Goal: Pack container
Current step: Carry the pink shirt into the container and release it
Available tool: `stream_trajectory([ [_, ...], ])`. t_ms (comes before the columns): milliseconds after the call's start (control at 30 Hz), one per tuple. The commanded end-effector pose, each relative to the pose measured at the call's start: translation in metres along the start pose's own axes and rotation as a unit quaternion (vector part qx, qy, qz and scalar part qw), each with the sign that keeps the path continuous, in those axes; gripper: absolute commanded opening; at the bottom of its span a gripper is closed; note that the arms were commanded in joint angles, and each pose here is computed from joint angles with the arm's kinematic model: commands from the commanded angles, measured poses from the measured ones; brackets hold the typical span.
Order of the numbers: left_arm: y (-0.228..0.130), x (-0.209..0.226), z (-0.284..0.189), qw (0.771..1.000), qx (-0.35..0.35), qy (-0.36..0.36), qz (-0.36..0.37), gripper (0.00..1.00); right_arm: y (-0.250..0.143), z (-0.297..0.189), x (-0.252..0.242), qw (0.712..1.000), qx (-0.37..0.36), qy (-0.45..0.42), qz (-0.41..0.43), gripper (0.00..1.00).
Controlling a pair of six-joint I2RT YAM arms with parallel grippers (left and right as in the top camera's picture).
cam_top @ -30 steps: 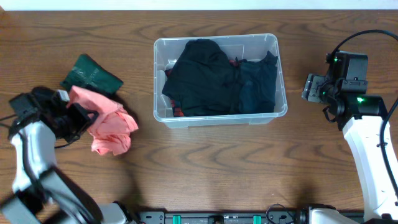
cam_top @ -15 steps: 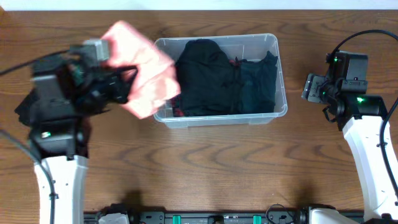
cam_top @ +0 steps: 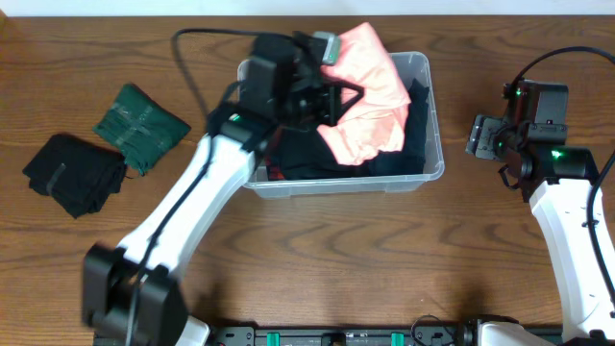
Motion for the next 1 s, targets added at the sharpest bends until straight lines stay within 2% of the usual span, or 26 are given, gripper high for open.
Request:
stream_trajectory([
  [0,0.013,-0.022,0.017,0.999,0.012,-0.049,0.007,0.06,0.0,0.0,-0.002,1.0,0.0,-0.002,-0.001,0.77],
  [300,-0.02,0.006,0.075,0.994,0.091,-0.034,-0.047,0.06,0.0,0.0,-0.002,1.0,0.0,-0.002,-0.001,0.76],
  [367,-0.028,0.014,0.084,0.993,0.105,-0.027,-0.056,0.08,0.0,0.0,-0.002,1.0,0.0,-0.002,-0.001,0.76],
  [400,-0.031,0.018,0.087,0.992,0.11,-0.023,-0.06,0.13,0.0,0.0,-0.002,1.0,0.0,-0.002,-0.001,0.76],
  [433,-0.034,0.023,0.089,0.991,0.115,-0.018,-0.065,0.29,0.0,0.0,-0.002,1.0,0.0,-0.002,-0.001,0.76],
  [533,-0.034,0.035,0.087,0.99,0.119,-0.003,-0.076,0.98,-0.001,0.0,-0.002,1.0,0.002,-0.002,-0.001,0.76],
  [733,-0.001,0.046,0.044,0.994,0.083,0.018,-0.063,0.98,-0.001,0.0,-0.002,1.0,0.004,-0.002,-0.001,0.76],
  [867,0.026,0.04,-0.012,0.998,0.037,0.033,-0.049,0.98,-0.001,0.0,-0.002,1.0,0.004,-0.002,-0.002,0.76],
  [967,0.038,0.04,-0.062,0.996,0.002,0.086,-0.024,0.98,-0.001,0.0,-0.002,1.0,0.004,-0.002,-0.002,0.75],
])
Point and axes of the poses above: each gripper's point midway between its finger pads, its own z axis out along the fingers, its own x axis along the line the jaws close on, y = z × x, the point moved 9 cm from there along -z, back along the fingers, and after that the axes turned 7 degrees about -z, right-handed, at the moved point
